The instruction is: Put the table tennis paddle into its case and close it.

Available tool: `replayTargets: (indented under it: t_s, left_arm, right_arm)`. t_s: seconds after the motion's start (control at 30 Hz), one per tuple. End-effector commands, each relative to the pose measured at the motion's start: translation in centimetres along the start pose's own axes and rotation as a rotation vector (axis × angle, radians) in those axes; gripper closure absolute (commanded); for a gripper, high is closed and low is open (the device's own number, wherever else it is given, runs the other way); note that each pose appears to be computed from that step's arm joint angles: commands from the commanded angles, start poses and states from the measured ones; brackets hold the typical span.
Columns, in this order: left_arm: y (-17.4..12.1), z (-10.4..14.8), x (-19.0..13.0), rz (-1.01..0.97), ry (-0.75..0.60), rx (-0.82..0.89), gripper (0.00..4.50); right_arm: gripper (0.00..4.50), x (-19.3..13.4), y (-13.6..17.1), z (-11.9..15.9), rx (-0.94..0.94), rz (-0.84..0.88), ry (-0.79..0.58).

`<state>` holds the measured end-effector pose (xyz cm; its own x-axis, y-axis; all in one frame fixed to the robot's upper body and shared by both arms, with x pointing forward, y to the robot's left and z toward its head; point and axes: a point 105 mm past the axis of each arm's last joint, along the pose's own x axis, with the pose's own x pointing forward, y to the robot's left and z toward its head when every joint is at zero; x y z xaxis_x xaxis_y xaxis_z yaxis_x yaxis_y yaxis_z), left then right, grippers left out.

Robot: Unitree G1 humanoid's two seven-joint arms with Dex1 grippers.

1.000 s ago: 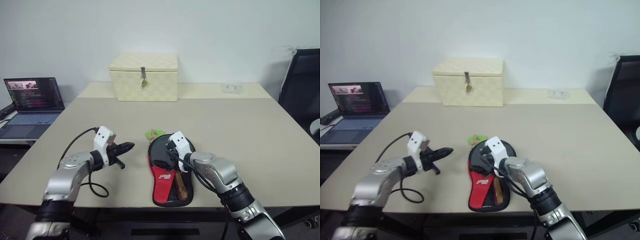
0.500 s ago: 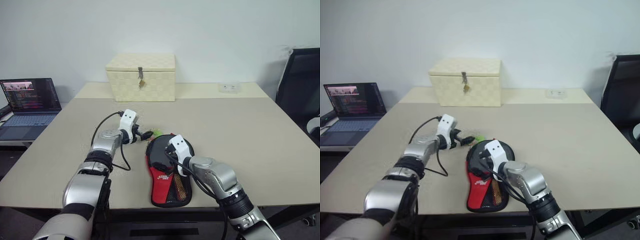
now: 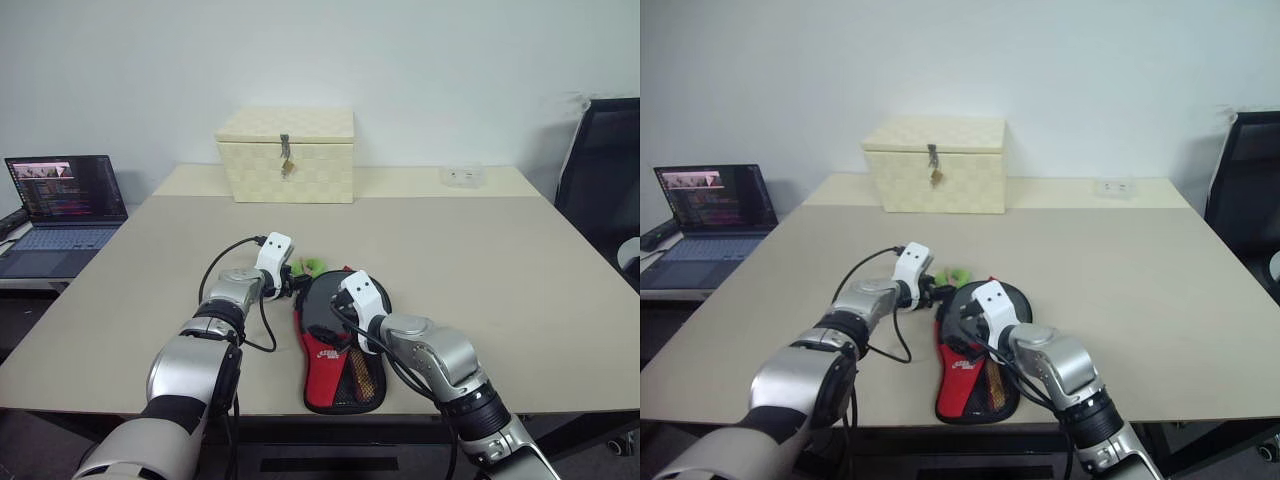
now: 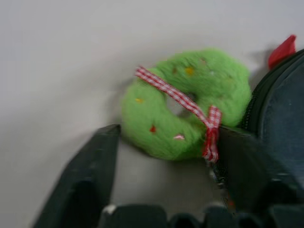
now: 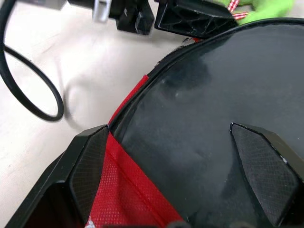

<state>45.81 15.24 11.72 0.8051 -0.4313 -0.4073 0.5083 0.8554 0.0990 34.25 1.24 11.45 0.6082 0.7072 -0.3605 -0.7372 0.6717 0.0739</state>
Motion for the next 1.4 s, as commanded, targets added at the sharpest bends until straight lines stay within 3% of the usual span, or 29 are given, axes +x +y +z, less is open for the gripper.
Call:
replayTargets:
  t_s: [0.03, 0.17, 0.23, 0.5, 0.77, 1.1, 1.4]
  left_arm:
    - [0.3, 0.3, 0.0, 0.028, -0.004, 0.009, 2.71]
    - [0.5, -0.1, -0.1, 0.040, 0.003, 0.005, 4.08]
    - [0.7, -0.3, -0.1, 0.051, 0.008, 0.004, 4.47]
    - [1.5, -0.3, -0.1, 0.139, 0.024, 0.050, 4.47]
    - [0.9, 3.5, 0.6, 0.238, -0.039, 0.253, 4.47]
    - [-4.4, 11.1, 1.9, 0.251, -0.179, 0.708, 4.47]
    - [-11.0, 13.5, 3.1, 0.155, -0.279, 1.115, 4.47]
  right_arm:
    - [0.00, -0.5, -0.2, 1.7, -0.056, -0.021, -0.065]
    - [0.00, -0.4, -0.8, 2.9, -0.101, -0.056, -0.105]
    - [0.00, 0.2, -1.6, 2.4, -0.110, -0.087, -0.088]
    - [0.00, 1.0, -2.7, -1.6, -0.123, -0.094, 0.056]
    - [0.00, 0.4, -2.3, -4.4, -0.115, -0.086, 0.141]
    - [0.00, -1.0, -0.9, -7.0, -0.120, -0.052, 0.210]
    - [0.00, -1.2, -0.5, -7.7, -0.115, -0.054, 0.226]
